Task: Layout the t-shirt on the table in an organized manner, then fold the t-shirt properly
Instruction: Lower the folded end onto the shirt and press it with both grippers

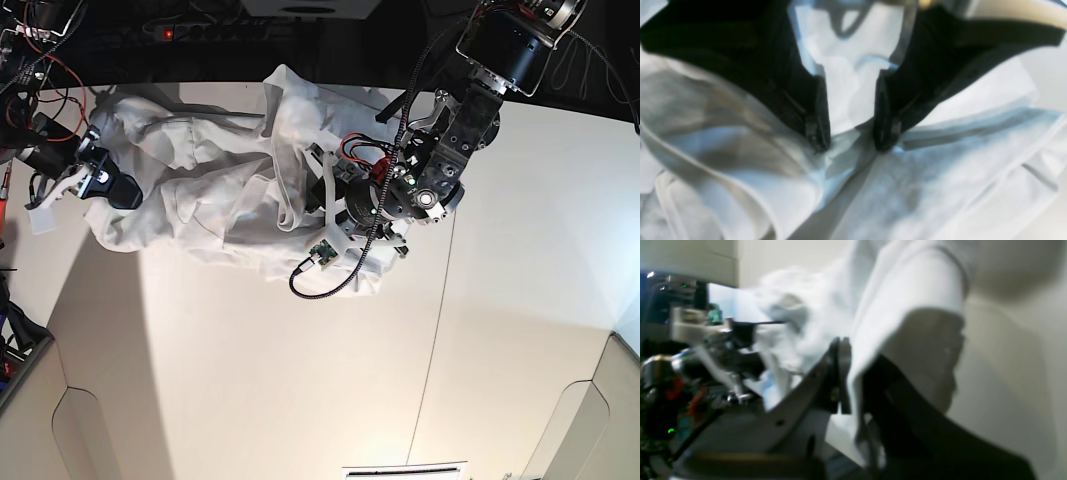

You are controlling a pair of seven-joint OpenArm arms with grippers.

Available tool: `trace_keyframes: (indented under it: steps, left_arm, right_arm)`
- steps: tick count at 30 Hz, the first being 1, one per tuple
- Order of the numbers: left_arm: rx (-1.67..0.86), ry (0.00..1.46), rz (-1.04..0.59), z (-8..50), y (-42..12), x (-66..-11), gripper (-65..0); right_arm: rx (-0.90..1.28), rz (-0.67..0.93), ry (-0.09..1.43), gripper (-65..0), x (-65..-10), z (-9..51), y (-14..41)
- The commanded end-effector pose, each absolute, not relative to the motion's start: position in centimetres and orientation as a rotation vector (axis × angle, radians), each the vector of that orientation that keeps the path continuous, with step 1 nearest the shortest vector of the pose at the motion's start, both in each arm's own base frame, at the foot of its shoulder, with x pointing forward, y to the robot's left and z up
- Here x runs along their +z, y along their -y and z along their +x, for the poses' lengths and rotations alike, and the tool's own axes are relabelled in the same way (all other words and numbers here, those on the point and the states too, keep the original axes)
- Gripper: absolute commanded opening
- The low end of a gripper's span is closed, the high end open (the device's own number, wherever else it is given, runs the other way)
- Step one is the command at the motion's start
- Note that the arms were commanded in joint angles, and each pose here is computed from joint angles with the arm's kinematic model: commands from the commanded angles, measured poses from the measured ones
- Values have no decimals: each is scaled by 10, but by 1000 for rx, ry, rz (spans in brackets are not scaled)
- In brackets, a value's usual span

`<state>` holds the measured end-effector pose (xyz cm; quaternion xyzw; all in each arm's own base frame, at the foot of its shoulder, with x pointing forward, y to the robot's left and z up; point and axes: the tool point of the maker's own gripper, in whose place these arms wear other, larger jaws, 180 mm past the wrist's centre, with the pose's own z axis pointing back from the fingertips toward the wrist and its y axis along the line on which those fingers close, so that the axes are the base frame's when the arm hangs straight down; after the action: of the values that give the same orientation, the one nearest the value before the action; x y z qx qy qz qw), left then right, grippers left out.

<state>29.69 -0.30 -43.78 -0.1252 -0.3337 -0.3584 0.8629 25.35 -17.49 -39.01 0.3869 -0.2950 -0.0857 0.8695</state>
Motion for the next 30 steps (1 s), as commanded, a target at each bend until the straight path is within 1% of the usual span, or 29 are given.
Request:
trace_keyframes:
  steps: [1,5,11,15,17,20,22,30]
  left_arm:
    - [-746,730,-259,306,7,-428,-390]
    - [-735,745,-295,306,24,-423,-390]
    - [-718,769,-354,305,52,-413,-390]
    - [-719,782,-421,306,68,-397,-390]
    - [-737,832,-462,309,76,-374,-390]
    - [-748,923,-432,324,71,-337,-390]
    - [-730,960,-401,333,59,-323,-390]
    - [-641,976,-283,358,-12,-323,-390]
  right_arm:
    - [-149,849,679,-650,-371,264,165]
    - [-85,939,704,-650,-355,269,117]
    - [35,1098,643,-650,-345,261,33]
    - [83,1180,625,-650,-335,257,-7]
    - [92,1207,624,-650,-331,256,-19]
    - [90,1221,631,-650,-327,257,-23]
    - [95,1216,636,-650,-326,257,-22]
    - [101,1206,639,-650,-326,258,-22]
